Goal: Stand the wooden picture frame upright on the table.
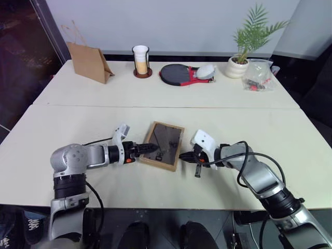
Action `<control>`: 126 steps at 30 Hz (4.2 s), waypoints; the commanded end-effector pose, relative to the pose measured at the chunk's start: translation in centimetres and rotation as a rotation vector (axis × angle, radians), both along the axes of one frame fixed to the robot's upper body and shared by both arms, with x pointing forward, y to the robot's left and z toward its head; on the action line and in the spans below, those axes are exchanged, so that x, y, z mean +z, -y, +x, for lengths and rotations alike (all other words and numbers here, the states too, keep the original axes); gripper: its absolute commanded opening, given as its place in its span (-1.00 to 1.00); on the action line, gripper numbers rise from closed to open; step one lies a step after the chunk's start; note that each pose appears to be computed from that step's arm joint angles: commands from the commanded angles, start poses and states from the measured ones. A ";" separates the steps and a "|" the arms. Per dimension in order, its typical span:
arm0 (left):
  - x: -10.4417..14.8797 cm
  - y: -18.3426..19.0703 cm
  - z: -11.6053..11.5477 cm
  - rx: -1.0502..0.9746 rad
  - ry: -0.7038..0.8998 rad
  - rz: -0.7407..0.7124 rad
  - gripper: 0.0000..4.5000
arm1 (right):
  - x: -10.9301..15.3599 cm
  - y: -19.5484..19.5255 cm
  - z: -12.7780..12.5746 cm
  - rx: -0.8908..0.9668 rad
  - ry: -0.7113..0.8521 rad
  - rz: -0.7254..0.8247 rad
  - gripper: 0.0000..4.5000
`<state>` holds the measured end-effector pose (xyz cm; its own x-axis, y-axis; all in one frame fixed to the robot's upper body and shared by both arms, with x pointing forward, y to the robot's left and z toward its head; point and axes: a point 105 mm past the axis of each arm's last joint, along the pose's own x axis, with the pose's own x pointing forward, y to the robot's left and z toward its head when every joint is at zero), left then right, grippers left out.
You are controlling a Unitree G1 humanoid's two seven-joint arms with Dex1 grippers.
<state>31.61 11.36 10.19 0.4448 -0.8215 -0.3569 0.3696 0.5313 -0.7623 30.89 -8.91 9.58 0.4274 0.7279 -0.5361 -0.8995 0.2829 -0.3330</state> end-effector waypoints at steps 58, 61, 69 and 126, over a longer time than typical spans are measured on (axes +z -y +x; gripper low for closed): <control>3.6 2.6 -1.8 0.091 0.060 -0.438 -0.54 | 11.3 -5.0 3.8 0.026 -0.185 0.412 0.99; 3.5 2.4 -1.6 0.106 0.055 -0.444 -0.54 | 12.3 -4.5 3.5 0.021 -0.148 0.416 0.99; 3.3 2.2 -1.1 0.146 0.040 -0.456 -0.54 | 14.7 -3.7 1.9 0.032 -0.076 0.431 0.99; 5.7 2.6 -4.3 0.107 0.007 -0.527 -0.54 | 9.5 -0.7 6.1 0.566 1.554 -0.281 0.17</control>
<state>27.94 9.35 14.55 0.5633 -0.8256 0.0308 0.2885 0.1617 -0.9437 37.05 -8.99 17.42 0.4075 0.9108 -0.0659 0.3009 -0.2020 -0.9320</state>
